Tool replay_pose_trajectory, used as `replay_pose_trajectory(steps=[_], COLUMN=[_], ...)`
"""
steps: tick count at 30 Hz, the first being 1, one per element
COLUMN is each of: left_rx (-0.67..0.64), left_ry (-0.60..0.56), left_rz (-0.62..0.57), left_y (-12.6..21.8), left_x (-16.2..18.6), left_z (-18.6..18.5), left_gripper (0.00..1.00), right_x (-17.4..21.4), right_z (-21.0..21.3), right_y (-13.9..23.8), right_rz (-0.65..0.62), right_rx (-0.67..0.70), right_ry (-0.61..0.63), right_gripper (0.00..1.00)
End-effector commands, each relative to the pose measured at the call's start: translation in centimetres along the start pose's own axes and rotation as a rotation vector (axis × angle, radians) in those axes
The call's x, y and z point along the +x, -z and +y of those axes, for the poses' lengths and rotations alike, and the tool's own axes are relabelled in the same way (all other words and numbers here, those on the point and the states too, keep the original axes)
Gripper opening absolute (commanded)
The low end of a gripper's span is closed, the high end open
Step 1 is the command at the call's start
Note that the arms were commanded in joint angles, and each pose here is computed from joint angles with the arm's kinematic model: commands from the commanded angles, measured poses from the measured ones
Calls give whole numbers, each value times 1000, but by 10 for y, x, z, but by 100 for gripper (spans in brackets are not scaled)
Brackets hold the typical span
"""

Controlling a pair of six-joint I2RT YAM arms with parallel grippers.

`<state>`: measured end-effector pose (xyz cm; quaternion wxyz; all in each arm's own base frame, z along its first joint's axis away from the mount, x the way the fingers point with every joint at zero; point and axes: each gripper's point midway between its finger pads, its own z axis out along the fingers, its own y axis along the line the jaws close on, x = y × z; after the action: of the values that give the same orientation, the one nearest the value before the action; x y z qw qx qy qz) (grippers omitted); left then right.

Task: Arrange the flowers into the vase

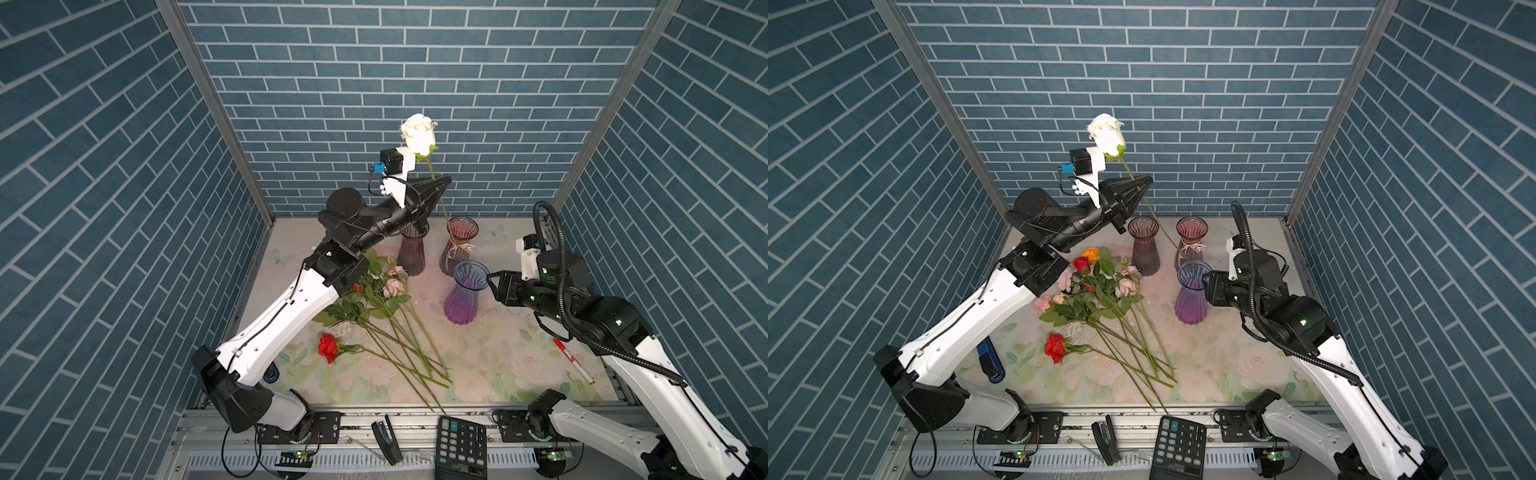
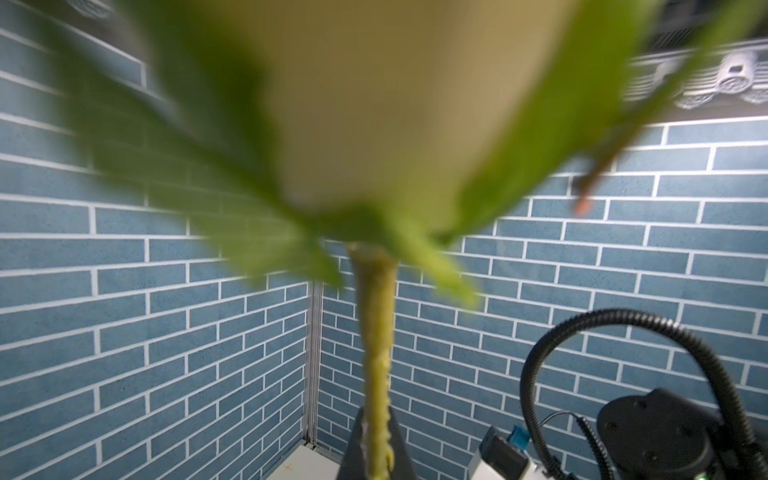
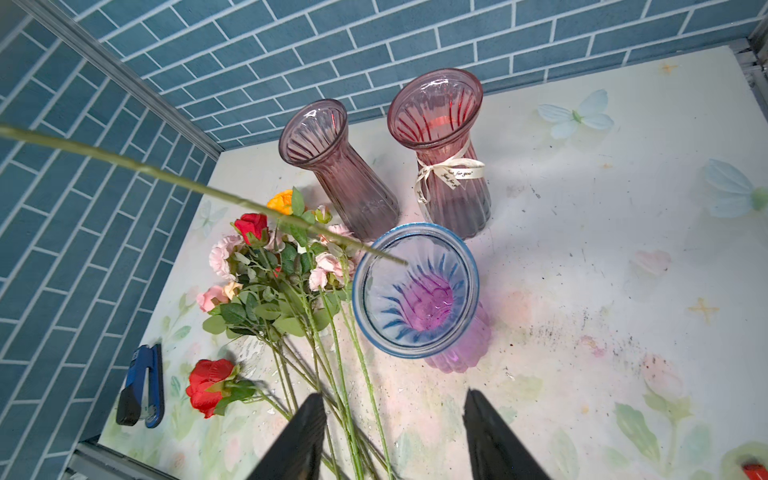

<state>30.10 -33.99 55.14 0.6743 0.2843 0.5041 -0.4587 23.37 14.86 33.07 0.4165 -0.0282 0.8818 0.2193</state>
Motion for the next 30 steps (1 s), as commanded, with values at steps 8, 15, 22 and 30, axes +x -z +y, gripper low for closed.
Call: replay_pose_trajectory(steps=[8,15,22,30], left_rx=[48,-5,-150,-514], left_ry=[-65,134,248,389], left_rz=[200,494,503,560], left_y=[-21,26,153,241], left_x=[91,137,167,249], left_z=[-16,-15,-32,6], left_gripper=[6,100,100,100], right_x=[8,33,50,70], right_z=[0,-10,-19,-56], right_y=[24,10,0,-19], right_rz=[2,29,67,6], right_rx=[-69,-67,-41,87], right_ry=[25,-21,-25,-165], right_gripper=[56,56,56,56])
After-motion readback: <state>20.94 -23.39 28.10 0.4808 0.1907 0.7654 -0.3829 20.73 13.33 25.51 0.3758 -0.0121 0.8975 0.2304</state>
